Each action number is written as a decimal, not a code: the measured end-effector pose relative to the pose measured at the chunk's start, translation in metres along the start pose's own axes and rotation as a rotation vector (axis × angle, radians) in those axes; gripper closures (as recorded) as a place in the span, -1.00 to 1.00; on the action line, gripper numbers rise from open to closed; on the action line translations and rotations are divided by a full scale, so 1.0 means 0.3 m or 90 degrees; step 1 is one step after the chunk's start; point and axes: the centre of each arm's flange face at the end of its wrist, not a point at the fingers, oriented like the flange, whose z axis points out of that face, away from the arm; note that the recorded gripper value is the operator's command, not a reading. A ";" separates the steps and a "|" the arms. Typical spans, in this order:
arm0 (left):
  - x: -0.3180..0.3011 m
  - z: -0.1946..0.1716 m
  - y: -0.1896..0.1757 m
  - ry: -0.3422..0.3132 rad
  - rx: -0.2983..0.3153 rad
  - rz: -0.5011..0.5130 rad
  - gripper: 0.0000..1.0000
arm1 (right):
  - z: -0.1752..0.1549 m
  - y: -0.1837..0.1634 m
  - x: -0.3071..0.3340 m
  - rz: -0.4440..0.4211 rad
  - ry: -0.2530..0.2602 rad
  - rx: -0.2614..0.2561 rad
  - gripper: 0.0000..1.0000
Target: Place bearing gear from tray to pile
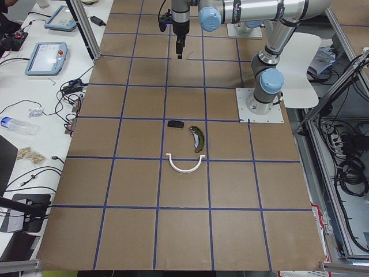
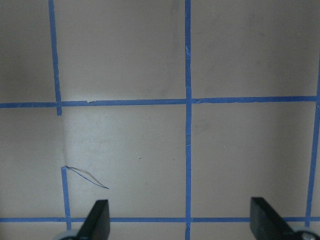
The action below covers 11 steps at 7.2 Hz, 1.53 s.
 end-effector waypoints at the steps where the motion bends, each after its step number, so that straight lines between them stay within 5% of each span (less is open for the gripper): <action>1: 0.001 0.001 -0.001 0.001 0.000 0.000 -1.00 | -0.007 0.000 0.010 -0.005 0.004 0.003 -1.00; 4: 0.002 0.009 -0.007 0.001 -0.003 0.001 -1.00 | -0.028 0.018 0.022 -0.012 0.015 0.006 -1.00; 6: 0.001 0.010 -0.009 0.000 -0.003 0.001 -1.00 | -0.020 0.037 0.047 -0.035 0.066 -0.010 -1.00; 8: 0.001 0.013 -0.011 0.001 -0.004 0.001 -1.00 | -0.001 0.075 0.028 -0.038 0.020 -0.055 -1.00; 11: 0.001 0.012 -0.011 0.000 -0.004 0.001 -1.00 | -0.004 0.060 0.119 -0.039 -0.003 -0.061 -1.00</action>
